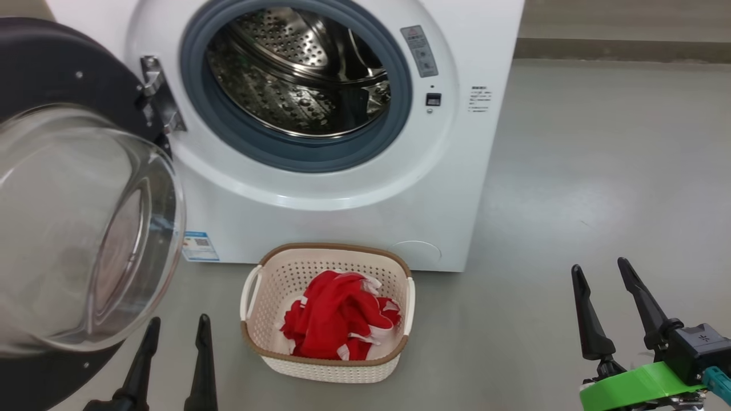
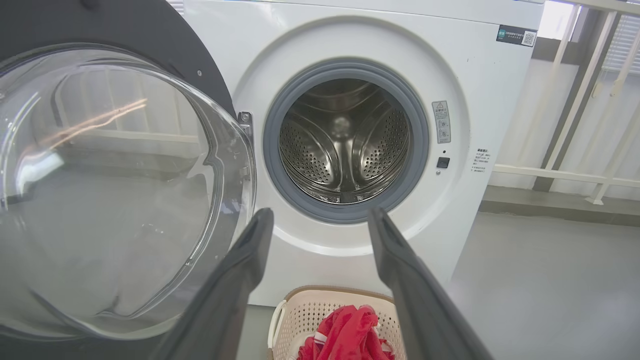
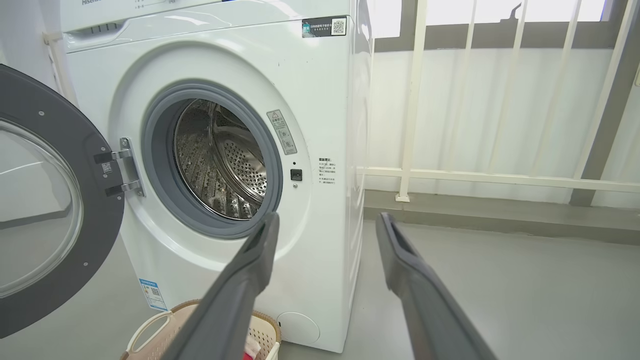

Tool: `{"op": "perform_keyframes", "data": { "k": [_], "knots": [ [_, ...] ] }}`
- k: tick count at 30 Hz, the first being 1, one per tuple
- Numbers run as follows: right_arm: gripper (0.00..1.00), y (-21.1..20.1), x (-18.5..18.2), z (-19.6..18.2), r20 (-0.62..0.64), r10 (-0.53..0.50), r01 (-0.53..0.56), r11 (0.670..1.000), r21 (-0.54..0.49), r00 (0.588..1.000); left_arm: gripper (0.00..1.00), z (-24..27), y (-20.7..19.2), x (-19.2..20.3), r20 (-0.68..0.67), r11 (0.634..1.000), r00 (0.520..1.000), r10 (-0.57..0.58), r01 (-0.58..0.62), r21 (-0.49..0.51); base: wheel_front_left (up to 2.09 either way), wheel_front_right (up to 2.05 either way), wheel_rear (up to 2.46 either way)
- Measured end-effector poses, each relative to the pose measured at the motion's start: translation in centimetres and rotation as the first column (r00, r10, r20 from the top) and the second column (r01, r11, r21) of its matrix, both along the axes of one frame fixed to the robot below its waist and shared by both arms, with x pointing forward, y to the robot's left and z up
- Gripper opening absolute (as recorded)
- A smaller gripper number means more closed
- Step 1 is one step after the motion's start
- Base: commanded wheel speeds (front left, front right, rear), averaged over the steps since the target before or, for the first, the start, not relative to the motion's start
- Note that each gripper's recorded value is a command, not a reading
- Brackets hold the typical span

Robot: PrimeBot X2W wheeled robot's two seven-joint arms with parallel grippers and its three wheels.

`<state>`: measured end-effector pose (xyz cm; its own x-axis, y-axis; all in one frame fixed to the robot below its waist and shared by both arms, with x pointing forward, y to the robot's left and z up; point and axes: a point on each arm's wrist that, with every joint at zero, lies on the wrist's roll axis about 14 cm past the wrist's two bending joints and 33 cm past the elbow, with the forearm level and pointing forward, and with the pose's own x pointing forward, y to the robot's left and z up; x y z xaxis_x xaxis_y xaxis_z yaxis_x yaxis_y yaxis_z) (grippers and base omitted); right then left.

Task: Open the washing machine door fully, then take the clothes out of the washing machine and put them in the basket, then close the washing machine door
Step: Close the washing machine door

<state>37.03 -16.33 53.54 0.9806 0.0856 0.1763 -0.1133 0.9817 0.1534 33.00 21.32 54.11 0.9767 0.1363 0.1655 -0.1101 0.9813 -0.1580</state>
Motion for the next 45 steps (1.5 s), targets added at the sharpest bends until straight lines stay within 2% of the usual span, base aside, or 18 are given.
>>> {"op": "perform_keyframes", "data": {
  "k": [10, 19, 28, 39, 45],
  "knots": [
    [1.00, 4.3, 1.1, 0.1, 0.000, 0.125, -0.125, 0.992, -0.004, 0.992, 1.00, 0.7, 3.6, -2.3, 0.017, 0.992, 0.992, 0.126, -0.126, 0.006, 0.00, 0.00, 0.00],
    [1.00, 8.7, 1.9, 0.1, -0.001, 0.249, -0.249, 0.968, -0.005, 0.968, 1.00, 1.4, 7.2, -5.2, 0.030, 0.968, 0.968, 0.250, -0.251, 0.025, 0.00, 0.00, 0.00],
    [1.00, 13.5, 2.6, 0.8, 0.016, 0.374, -0.374, 0.928, -0.005, 0.927, 1.00, 1.5, 9.6, -8.4, 0.024, 0.936, 0.937, 0.349, -0.350, 0.029, 0.00, 0.00, 0.00],
    [1.00, 18.6, 1.9, 0.5, 0.005, 0.506, -0.506, 0.862, -0.008, 0.862, 1.00, 1.5, 11.9, -12.8, 0.021, 0.877, 0.878, 0.478, -0.479, 0.033, 0.00, 0.00, 0.00],
    [1.00, 19.6, 2.6, 1.0, 0.021, 0.523, -0.522, 0.853, -0.008, 0.852, 1.00, 1.7, 12.4, -13.3, 0.024, 0.861, 0.862, 0.507, -0.507, 0.041, 0.00, 0.00, 0.00]
  ]
}}
